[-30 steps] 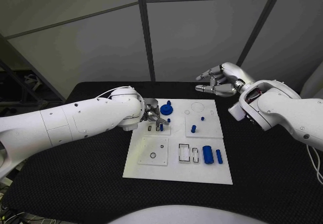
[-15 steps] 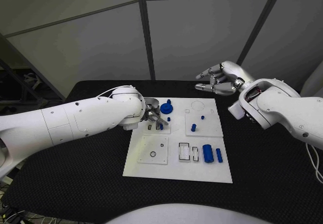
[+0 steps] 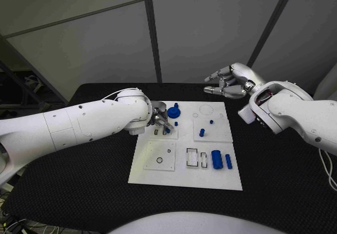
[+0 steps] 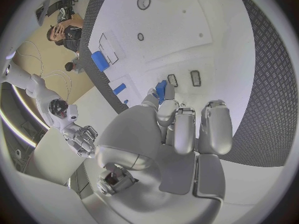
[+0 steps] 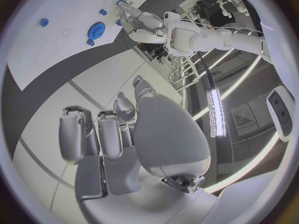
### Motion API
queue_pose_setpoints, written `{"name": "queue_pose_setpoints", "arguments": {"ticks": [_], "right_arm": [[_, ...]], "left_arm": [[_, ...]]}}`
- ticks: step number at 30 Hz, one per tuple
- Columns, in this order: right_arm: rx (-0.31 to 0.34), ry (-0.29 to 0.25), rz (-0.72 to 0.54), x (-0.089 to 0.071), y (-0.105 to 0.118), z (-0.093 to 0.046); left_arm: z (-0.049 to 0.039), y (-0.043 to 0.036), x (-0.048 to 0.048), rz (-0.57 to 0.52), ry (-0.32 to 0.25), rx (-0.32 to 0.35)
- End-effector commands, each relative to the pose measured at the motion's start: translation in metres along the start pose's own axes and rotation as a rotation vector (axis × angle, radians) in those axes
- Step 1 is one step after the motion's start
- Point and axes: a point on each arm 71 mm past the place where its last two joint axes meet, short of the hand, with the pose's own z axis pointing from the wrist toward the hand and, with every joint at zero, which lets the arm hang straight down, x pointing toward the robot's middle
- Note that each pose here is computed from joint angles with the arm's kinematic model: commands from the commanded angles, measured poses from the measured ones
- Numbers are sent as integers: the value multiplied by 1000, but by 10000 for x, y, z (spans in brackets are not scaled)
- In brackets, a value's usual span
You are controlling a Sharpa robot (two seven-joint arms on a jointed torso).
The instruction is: Assemble the parts on the task board
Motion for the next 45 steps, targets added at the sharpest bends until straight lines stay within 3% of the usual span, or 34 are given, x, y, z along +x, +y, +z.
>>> {"name": "queue_pose_setpoints", "arguments": {"ticks": [1, 10, 21, 26, 31, 40, 45], "right_arm": [[-5, 7, -4, -2, 11, 8], [-1, -1, -6, -20, -13, 13], [5, -15, -10, -54, -50, 14], [9, -22, -12, -71, -71, 13], [12, -27, -14, -89, -90, 5], [12, -31, -16, -107, -104, -6], [12, -33, -17, -114, -112, -5]], "left_arm": [[-1, 9, 11, -75, 12, 6], [-44, 87, 6, -172, 18, 9], [-167, 230, -38, -209, -64, -2], [-230, 259, -32, -197, -131, 2], [-258, 274, 32, -185, -199, 8], [-327, 265, 150, -244, -385, 61], [-345, 269, 213, -259, -435, 73]]}}
